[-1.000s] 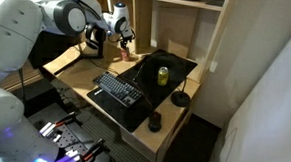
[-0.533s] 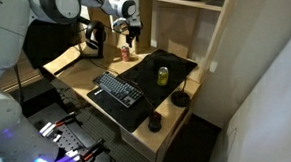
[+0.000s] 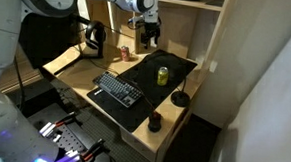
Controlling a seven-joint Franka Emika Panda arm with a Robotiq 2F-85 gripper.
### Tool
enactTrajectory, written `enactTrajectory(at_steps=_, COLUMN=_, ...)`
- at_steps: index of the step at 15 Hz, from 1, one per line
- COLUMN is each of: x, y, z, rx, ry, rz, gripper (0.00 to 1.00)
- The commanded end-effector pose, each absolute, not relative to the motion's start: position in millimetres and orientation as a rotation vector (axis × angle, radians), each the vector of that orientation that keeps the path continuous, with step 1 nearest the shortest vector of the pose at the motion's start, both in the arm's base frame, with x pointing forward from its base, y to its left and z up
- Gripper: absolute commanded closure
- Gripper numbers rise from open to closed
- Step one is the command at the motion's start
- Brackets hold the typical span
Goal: Pick the two bottles and move them to the left on the desk, then turn on the desk lamp
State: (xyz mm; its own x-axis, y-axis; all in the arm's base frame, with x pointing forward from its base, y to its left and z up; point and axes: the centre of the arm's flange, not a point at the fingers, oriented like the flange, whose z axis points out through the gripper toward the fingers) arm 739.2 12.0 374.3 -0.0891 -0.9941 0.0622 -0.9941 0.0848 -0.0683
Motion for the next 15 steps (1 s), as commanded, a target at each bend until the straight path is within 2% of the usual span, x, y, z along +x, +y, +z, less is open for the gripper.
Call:
enactTrajectory(at_steps=1, x=745.6, y=8.2, z=359.9, rx=-2.086, ry=2.387, rz=-0.158, gripper=0.0)
enactTrajectory(at_steps=9, x=740.2, y=-79.8, z=330.0, rx=-1.566, ry=2.78, rz=-0.213, gripper=0.0)
enactTrajectory(at_steps=15, x=737.7, y=-81.0, z=331.0, rx=-1.598, ry=2.78, rz=-0.188, gripper=0.0)
